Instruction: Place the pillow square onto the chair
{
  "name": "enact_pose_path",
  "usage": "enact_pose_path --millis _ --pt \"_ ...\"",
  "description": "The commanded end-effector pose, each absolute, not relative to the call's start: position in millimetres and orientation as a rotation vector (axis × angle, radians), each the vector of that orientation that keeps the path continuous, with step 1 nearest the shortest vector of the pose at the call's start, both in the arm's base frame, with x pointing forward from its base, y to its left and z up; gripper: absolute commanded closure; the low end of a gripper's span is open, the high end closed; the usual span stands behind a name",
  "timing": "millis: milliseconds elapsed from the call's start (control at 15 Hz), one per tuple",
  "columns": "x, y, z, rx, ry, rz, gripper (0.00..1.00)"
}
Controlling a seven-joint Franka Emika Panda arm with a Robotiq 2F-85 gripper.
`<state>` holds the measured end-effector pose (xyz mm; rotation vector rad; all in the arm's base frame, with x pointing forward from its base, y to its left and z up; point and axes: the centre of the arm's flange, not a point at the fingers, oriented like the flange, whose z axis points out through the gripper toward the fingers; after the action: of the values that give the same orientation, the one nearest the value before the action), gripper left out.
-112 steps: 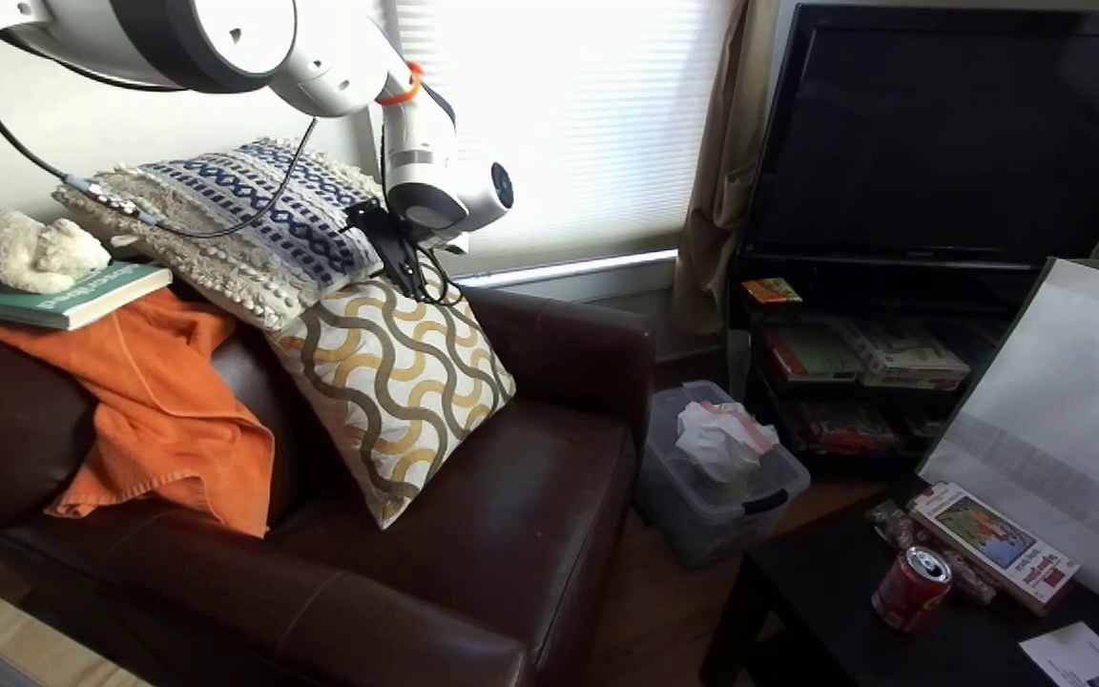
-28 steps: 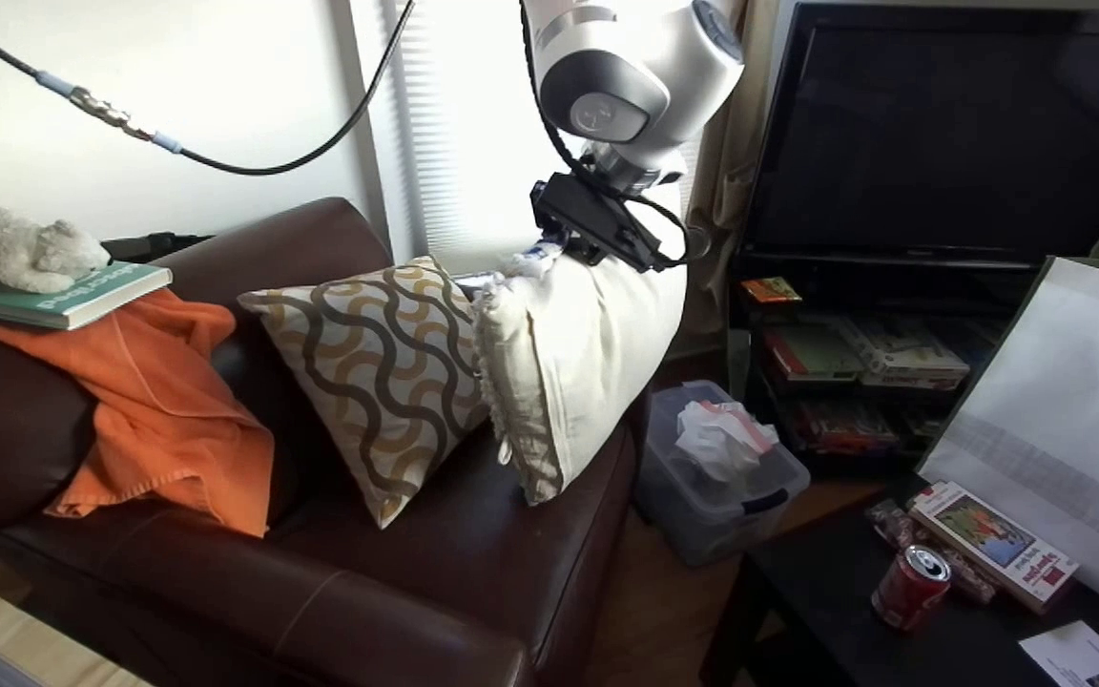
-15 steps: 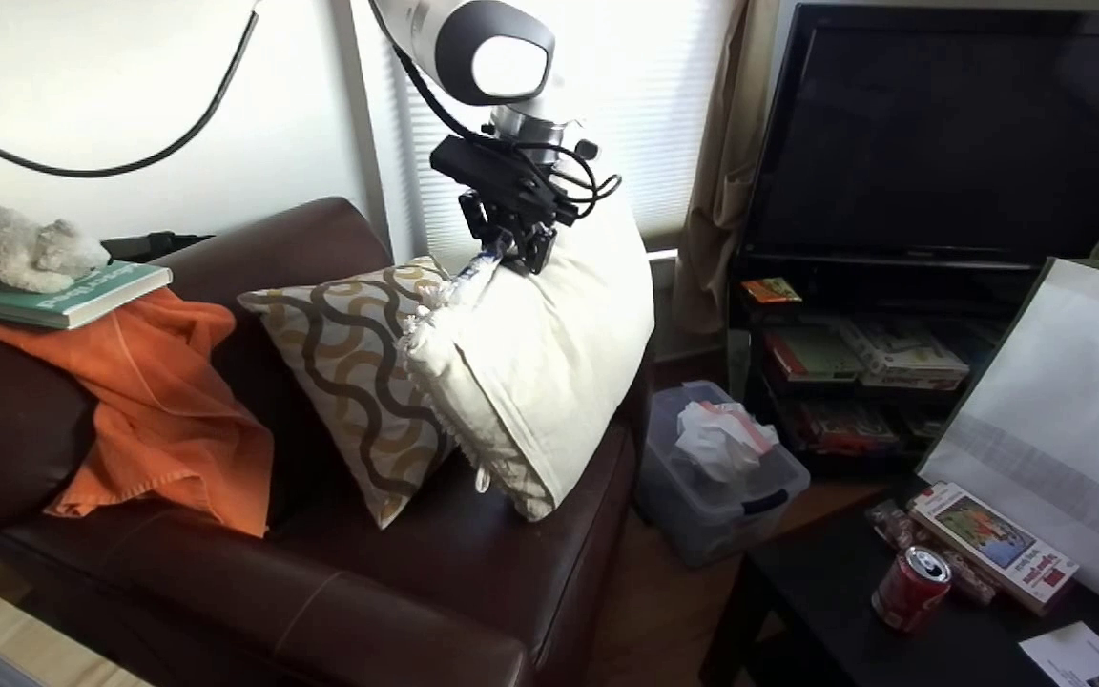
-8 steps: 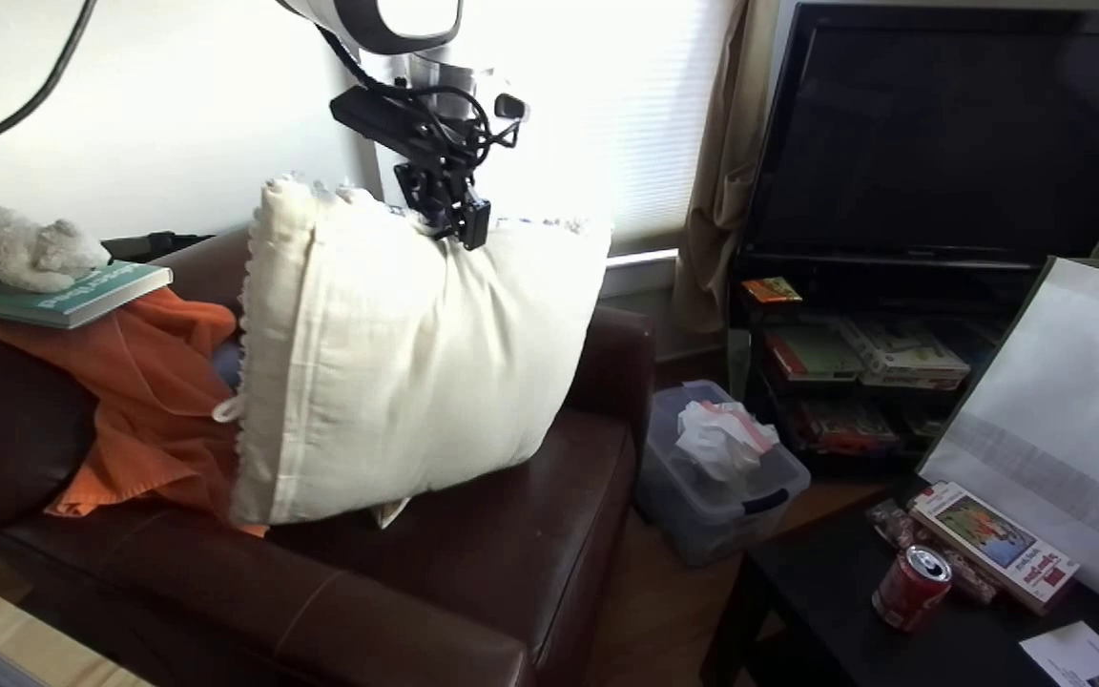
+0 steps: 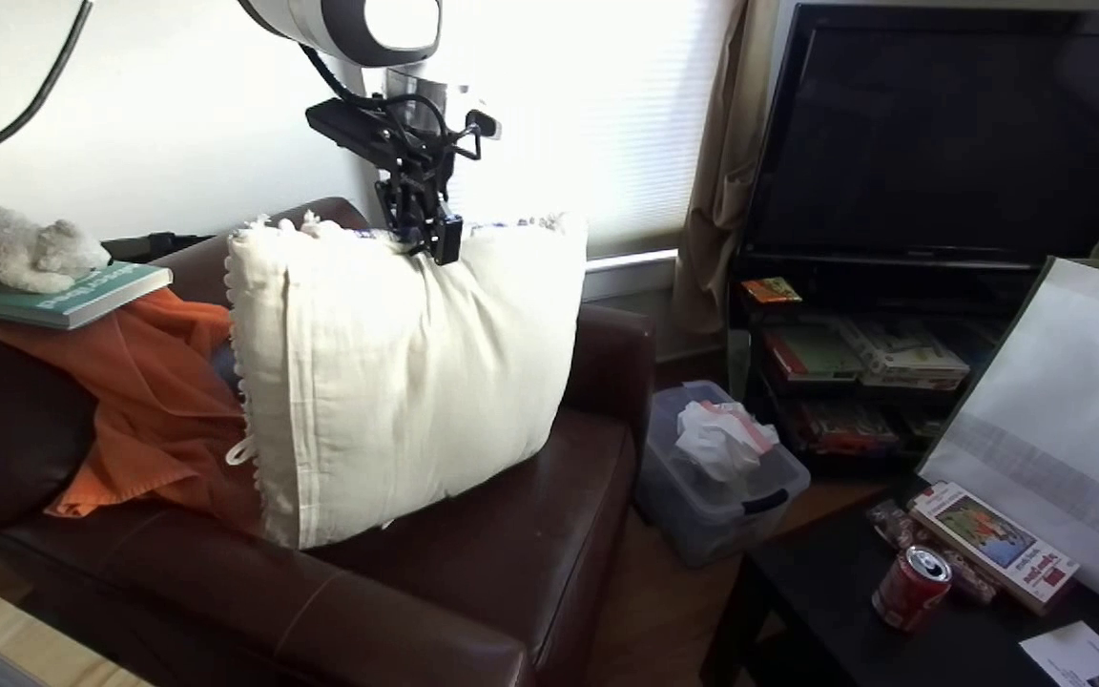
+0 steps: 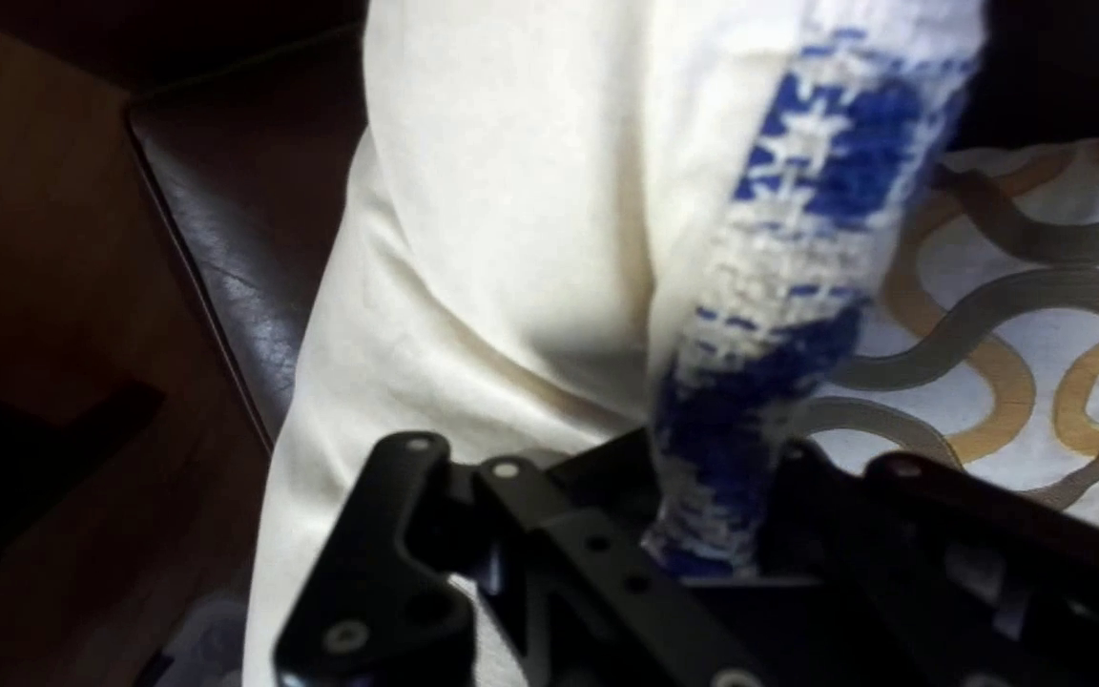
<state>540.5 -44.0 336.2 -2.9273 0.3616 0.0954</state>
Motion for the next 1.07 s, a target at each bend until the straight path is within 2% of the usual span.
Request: enact_pose_path --millis 0,400,467,533,667,733,933,1000 --pt "574.2 -32.4 332.2 -2.939 0.305 0.137 0.98" --pt "663.0 52.1 290.3 -2.896 -0.058 0.309 0.98" --pt "670.7 62.7 287.6 -2.862 -0.077 0.292 0.88" --pt "676.8 67.8 282.8 -2.841 -0.122 0.321 0.66" --pt "681.7 65.0 284.5 -2.779 -0.212 0.315 0.62" --pt "685.2 62.4 286.7 -2.745 -0.253 0.306 0.57" --pt "680.3 45.3 301.2 -2.661 -0.368 0.187 0.34" --pt "675.6 60.4 296.0 -2.731 -0.307 0.226 0.51"
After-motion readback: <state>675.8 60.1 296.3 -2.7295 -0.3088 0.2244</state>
